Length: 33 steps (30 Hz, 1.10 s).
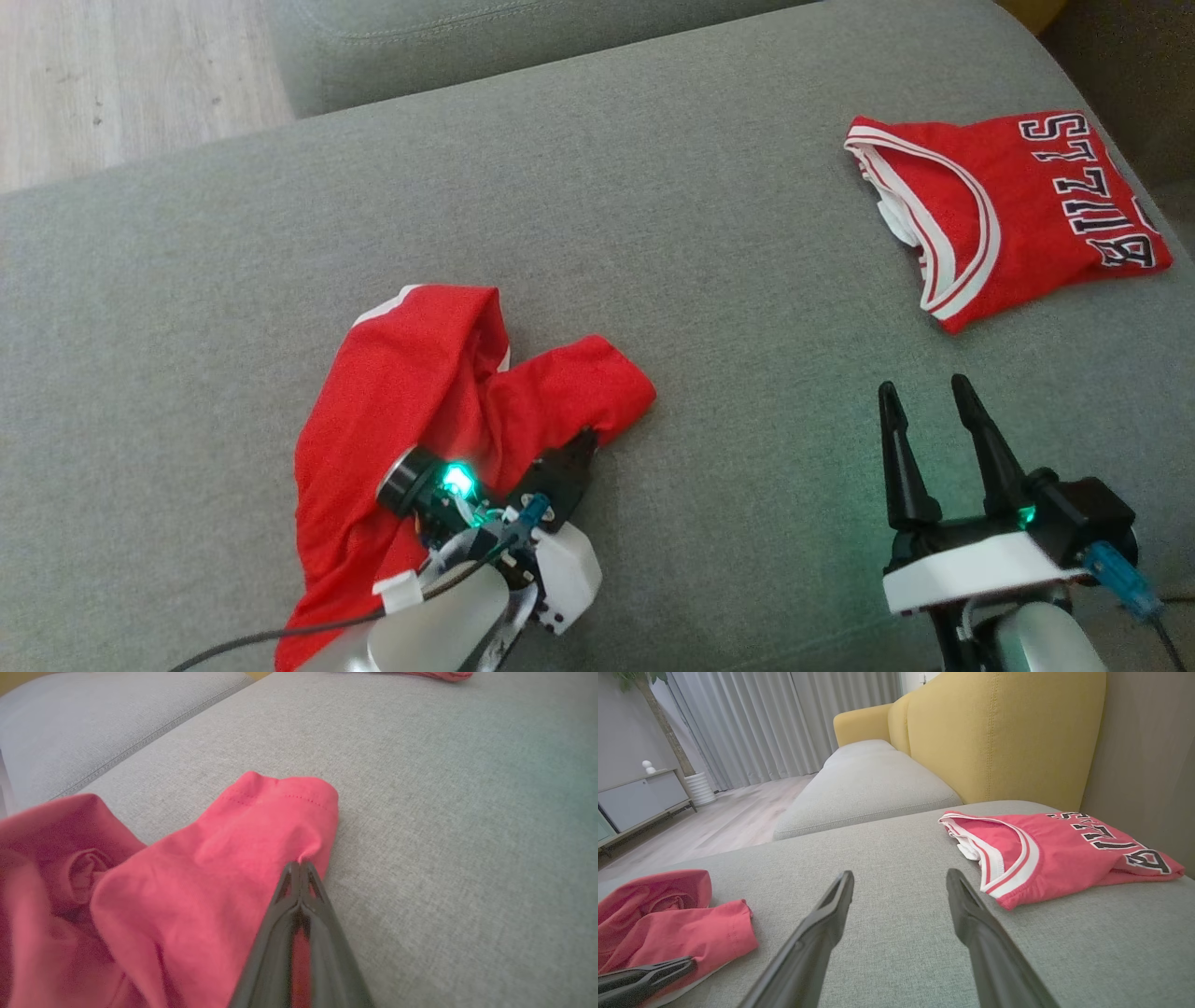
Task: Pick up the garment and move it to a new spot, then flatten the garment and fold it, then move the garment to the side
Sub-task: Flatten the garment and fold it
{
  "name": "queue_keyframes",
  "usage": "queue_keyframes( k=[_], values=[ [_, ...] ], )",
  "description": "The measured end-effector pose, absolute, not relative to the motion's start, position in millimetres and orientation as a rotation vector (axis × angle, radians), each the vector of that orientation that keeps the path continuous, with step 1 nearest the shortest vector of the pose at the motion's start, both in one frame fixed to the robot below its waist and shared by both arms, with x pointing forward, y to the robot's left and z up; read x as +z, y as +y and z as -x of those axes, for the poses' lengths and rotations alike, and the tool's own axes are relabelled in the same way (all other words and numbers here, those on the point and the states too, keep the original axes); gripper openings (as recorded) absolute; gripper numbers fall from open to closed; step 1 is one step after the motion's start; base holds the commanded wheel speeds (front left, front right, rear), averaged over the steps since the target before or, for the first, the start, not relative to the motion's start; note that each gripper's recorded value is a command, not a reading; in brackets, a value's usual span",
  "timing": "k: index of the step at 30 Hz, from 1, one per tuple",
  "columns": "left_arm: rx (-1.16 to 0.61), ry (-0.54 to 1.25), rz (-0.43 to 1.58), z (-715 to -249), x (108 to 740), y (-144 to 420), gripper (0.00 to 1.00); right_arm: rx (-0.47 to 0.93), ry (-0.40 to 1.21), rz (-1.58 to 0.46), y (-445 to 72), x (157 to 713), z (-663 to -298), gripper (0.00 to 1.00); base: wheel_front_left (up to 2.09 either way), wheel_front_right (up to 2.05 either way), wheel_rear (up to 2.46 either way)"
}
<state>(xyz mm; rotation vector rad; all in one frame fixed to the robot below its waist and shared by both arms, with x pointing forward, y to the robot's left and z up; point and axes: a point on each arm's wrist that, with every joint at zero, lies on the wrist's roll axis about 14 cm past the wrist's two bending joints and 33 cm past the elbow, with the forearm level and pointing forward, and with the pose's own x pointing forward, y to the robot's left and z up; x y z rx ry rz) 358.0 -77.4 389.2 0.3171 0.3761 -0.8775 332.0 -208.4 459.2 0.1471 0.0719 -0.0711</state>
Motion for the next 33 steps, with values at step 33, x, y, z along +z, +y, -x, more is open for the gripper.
queue_keyframes(
  k=[33],
  values=[
    [-0.947,0.521,0.194,-358.1,438.2,-116.3,0.0,-0.101,0.09,-0.149,-216.9,454.0,-331.0,1.0,0.0,0.0,0.0]
  ],
)
